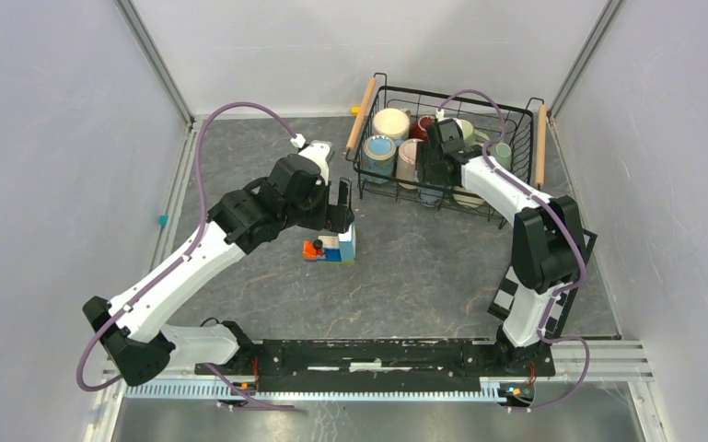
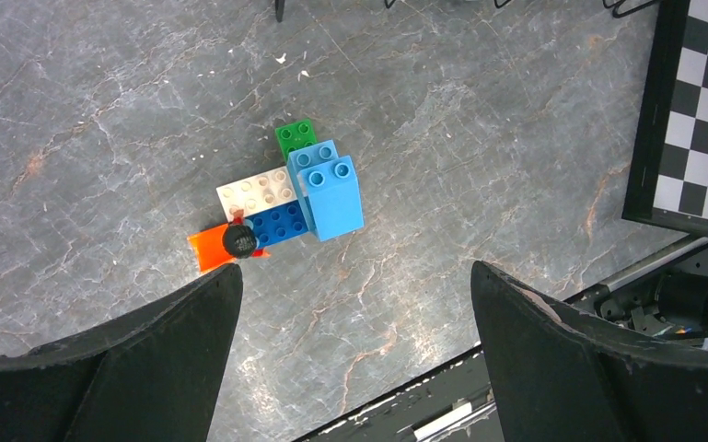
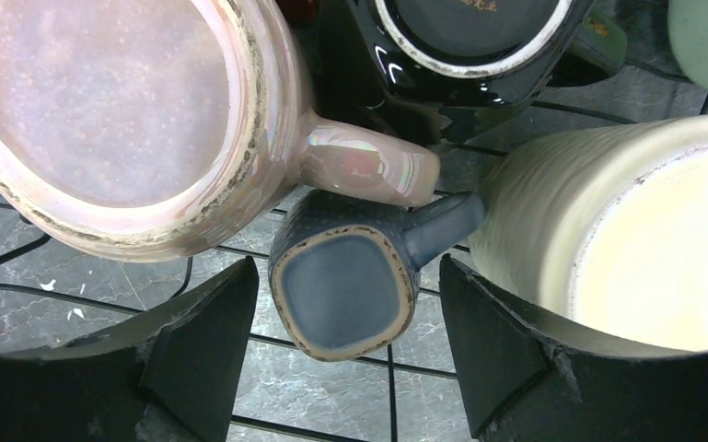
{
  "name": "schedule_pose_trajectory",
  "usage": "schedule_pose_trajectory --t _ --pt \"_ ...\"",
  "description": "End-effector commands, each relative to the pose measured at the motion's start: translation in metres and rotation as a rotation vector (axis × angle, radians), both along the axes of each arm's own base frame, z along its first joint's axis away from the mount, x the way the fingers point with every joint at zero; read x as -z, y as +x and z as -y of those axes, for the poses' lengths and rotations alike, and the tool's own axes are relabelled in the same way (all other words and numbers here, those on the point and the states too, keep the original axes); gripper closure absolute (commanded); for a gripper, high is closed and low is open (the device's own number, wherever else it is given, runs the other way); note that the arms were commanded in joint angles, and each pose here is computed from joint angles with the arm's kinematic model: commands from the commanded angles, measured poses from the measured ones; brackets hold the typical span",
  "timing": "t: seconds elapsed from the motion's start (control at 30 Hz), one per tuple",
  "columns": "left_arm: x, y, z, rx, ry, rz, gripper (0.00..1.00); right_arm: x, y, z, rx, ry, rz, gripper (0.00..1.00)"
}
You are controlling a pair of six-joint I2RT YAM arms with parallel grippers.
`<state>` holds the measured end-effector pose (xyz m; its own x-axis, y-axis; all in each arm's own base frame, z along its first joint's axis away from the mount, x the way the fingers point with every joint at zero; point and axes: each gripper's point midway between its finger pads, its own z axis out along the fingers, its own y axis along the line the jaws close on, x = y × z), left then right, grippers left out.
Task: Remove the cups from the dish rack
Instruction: Unload the cup from the dish rack.
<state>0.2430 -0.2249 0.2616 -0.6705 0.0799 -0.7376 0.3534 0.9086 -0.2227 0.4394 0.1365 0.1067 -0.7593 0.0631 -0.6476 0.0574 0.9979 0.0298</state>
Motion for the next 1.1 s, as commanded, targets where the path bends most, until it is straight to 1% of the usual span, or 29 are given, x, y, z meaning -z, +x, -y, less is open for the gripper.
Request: schedule_pose_trajectory --t 0.0,0.07,0.2,0.37,0.53,0.6,0.73,0.8,0.97,1.03,1.07 --pt "-0.007 0.0 0.002 -0.01 -0.051 0.003 0.0 -0.011 -0.009 -0.012 0.021 0.044 -0.008 0.24" --pt "-0.007 0.0 0.002 -0.012 -0.052 0.002 0.0 -0.008 -0.008 -0.014 0.03 0.057 -0.012 0.26" --pt "-0.007 0.0 0.001 -0.018 -0.055 0.001 0.0 0.002 -0.01 -0.015 0.039 0.07 -0.02 0.26" --pt "-0.006 0.002 0.0 -0.03 -0.064 -0.001 0.0 0.013 -0.012 -0.012 0.047 0.056 -0.032 0.28" --pt "-0.007 0.006 0.001 -0.054 -0.088 -0.001 0.0 0.014 -0.011 -0.009 0.045 0.035 -0.027 0.39" --pt "-0.008 0.008 0.003 -0.063 -0.108 -0.003 0.0 0.009 -0.011 -0.007 0.045 0.029 -0.013 0.5" --pt "-0.014 0.015 0.009 -0.092 -0.179 -0.004 0.0 -0.014 -0.01 -0.009 0.028 0.022 0.035 0.66" --pt "-0.021 0.02 0.015 -0.104 -0.241 -0.007 0.0 -0.027 -0.01 -0.008 0.021 0.015 0.061 0.7" --pt "-0.035 0.035 0.034 -0.12 -0.42 -0.014 0.0 -0.057 -0.011 -0.003 0.021 0.012 0.125 0.76" --pt "-0.039 0.044 0.04 -0.134 -0.467 -0.01 0.0 -0.068 -0.011 -0.003 0.012 0.021 0.147 0.77" --pt "-0.041 0.044 0.047 -0.116 -0.498 -0.017 0.0 -0.073 -0.011 -0.004 0.008 0.027 0.156 0.77"
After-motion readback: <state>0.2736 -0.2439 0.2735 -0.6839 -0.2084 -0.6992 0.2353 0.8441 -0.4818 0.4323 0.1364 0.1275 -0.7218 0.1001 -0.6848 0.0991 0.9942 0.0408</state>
